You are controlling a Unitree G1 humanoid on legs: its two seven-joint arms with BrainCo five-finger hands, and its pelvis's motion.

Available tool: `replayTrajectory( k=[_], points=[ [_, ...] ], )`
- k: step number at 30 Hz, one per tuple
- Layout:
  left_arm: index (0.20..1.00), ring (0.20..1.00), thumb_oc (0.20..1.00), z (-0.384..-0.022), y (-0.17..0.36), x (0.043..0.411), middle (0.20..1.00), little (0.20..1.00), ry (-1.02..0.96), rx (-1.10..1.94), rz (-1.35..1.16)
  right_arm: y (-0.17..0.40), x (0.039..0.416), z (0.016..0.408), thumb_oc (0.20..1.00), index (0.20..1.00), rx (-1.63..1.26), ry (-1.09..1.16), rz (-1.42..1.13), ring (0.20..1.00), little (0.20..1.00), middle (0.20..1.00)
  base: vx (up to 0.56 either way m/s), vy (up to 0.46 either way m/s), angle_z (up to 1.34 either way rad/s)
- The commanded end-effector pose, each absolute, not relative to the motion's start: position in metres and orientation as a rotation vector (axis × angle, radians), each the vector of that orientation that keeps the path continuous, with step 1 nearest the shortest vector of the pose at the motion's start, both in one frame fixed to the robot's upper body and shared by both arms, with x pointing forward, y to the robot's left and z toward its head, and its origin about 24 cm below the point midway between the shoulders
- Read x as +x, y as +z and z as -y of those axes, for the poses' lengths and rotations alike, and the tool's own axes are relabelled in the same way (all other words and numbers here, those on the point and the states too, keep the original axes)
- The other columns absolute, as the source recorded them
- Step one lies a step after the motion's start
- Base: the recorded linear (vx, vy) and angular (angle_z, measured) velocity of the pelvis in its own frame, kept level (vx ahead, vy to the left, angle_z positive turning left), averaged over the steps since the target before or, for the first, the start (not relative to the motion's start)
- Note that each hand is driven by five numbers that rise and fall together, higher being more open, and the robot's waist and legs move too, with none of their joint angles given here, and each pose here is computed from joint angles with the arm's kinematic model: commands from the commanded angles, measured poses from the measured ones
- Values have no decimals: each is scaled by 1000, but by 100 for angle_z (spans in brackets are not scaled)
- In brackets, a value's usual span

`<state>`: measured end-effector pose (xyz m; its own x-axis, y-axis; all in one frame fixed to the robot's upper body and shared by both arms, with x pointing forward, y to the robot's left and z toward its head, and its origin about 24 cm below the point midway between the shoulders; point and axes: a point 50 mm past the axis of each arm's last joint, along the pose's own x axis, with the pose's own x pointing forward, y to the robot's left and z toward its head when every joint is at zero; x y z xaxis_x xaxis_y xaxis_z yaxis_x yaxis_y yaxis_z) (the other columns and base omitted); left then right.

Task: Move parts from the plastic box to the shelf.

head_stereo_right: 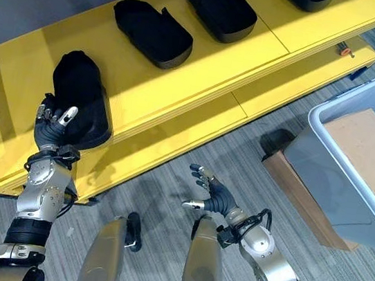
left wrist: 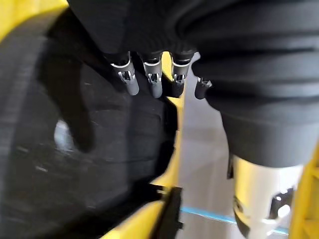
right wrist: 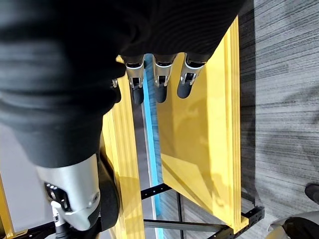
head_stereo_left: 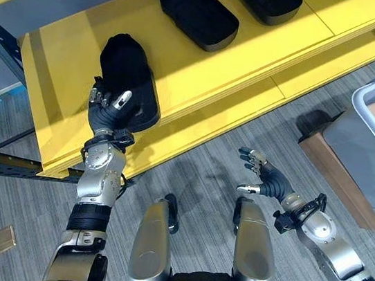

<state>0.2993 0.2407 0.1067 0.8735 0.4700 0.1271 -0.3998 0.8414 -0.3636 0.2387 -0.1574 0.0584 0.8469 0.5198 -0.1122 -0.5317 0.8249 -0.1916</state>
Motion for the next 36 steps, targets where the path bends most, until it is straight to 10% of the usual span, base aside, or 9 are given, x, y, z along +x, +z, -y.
replayTrajectory(
  k=[1, 16, 27, 36],
  points=[
    [1000, 1000, 1000, -251, 154, 300, 1000, 1000, 468, -256, 428, 79, 255, 147, 1000, 1000, -169, 537, 78, 1000, 1000, 1000, 0, 0, 0],
    [1000, 1000, 1000, -217, 265, 287, 1000, 1000, 315, -109, 881, 94, 257, 127, 1000, 1000, -155, 594, 164, 1000, 1000, 1000, -16, -9, 1],
    [1000, 1000, 1000, -215, 194, 236, 1000, 1000, 149, 756, 633, 121, 253, 130, 1000, 1000, -109, 497, 302, 1000, 1000, 1000, -8, -71, 5],
    [1000, 1000, 1000, -206, 167, 235, 1000, 1000, -15, 845, 505, 126, 253, 131, 1000, 1000, -124, 470, 330, 1000, 1000, 1000, -3, -44, 0]
  ],
)
